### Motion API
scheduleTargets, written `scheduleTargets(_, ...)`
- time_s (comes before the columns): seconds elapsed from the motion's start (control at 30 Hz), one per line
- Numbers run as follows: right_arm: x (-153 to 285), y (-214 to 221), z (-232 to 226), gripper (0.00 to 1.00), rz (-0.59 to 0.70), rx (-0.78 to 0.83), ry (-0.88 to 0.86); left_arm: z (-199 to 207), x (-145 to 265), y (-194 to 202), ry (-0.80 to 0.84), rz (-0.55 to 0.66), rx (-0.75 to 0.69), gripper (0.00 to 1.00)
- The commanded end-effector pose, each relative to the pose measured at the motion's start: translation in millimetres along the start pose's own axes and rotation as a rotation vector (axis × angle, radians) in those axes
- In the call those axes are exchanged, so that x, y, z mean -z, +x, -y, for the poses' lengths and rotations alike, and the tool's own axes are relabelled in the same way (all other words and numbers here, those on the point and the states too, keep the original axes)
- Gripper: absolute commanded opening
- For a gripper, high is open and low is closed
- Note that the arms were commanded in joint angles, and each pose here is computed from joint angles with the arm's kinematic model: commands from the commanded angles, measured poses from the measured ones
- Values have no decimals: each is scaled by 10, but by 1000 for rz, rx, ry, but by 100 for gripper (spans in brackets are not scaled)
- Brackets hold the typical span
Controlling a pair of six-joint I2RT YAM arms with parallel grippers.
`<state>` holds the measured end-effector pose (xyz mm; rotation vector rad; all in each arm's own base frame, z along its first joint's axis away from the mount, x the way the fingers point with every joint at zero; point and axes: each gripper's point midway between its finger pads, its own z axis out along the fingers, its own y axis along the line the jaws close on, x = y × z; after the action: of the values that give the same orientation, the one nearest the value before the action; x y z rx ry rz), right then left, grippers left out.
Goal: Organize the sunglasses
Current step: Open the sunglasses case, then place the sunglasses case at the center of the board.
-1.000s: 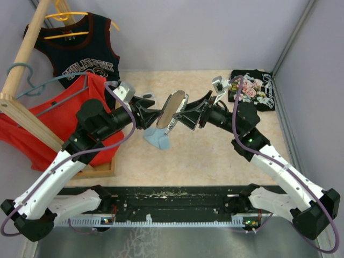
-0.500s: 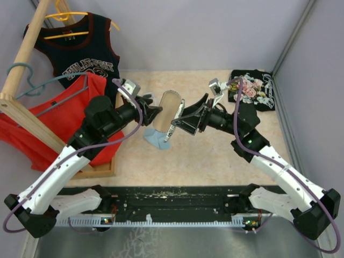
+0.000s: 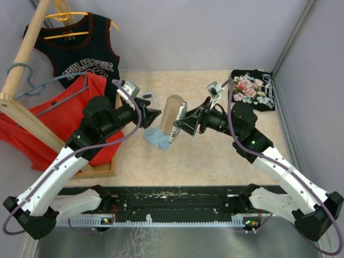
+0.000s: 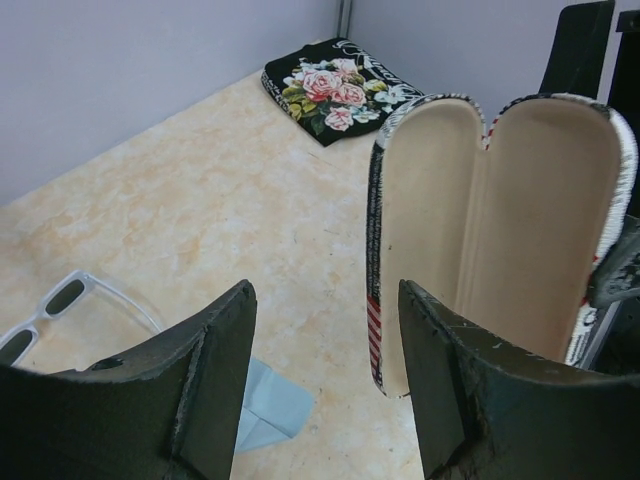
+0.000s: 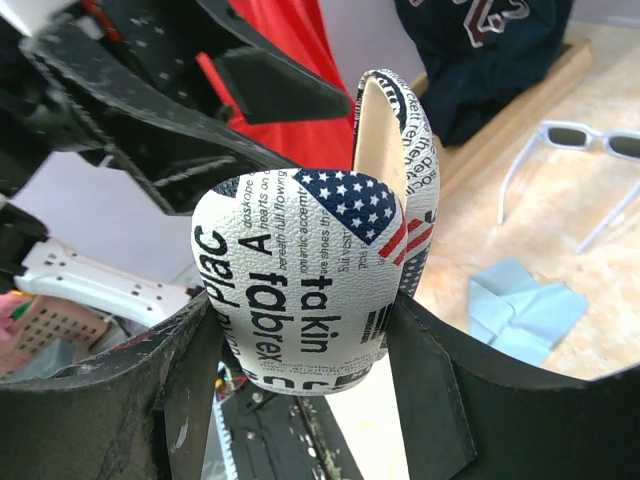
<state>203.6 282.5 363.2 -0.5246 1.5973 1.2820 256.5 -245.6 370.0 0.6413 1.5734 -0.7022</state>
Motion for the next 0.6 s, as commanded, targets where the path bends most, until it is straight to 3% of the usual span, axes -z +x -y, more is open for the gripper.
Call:
scheduleTargets(0.0,1,-264,-9,0,35,86,51,47,105,-162,16,40,-13,65)
scheduleTargets(0.07,-9,-204,123,0,-8,92,115,44,127,-150,11,38,-5,65)
scheduleTargets(0.33,26,396,829,0,-386,87,359,-135,282,150,-112,-28,50,65)
scheduleTargets(0.57,10,745,1238,0,-554,-37,320,-319,414,632,-240,-110,124,65)
